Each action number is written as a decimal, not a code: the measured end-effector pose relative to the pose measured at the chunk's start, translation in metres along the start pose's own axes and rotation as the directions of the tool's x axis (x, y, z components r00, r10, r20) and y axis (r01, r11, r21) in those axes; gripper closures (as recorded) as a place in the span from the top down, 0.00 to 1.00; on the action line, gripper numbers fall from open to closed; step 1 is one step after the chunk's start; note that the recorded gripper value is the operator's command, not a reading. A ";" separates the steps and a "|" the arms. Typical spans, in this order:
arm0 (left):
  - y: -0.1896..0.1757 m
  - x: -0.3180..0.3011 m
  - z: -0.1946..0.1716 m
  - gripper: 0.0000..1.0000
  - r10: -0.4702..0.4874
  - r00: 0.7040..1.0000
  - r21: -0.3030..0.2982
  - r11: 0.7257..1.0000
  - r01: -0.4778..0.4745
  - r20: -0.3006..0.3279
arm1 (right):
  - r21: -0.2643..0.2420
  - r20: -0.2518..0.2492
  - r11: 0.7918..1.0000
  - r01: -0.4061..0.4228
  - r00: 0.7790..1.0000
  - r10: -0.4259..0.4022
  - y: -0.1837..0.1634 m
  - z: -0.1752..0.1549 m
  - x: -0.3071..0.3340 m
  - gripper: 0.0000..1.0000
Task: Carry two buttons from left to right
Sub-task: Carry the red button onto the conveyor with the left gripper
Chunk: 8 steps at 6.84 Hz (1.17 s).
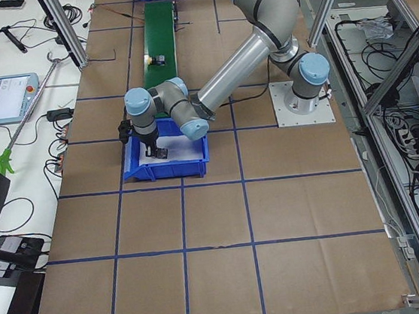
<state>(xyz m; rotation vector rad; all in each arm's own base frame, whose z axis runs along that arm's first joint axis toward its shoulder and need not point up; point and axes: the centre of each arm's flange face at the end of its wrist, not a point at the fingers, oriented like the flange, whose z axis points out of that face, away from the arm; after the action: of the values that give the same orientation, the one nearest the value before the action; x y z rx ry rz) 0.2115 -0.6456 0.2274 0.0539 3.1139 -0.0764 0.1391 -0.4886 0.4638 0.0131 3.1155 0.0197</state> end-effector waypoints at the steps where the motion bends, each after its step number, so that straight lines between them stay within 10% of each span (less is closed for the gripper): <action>1: 0.000 0.001 -0.010 0.00 0.001 1.000 0.005 1.000 -0.001 0.003 | 0.000 0.003 1.000 0.001 1.000 -0.001 0.000 0.000 0.000 1.00; 8: 0.005 0.060 -0.155 0.00 -0.038 0.999 -0.045 0.998 0.038 -0.011 | -0.002 0.008 1.000 0.004 1.000 -0.004 0.000 0.001 -0.002 1.00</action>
<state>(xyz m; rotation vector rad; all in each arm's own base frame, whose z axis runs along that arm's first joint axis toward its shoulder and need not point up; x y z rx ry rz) 0.1473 -0.6309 0.3799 -0.0061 3.1274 -0.0065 0.1406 -0.4887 0.4628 0.0076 3.1079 0.0221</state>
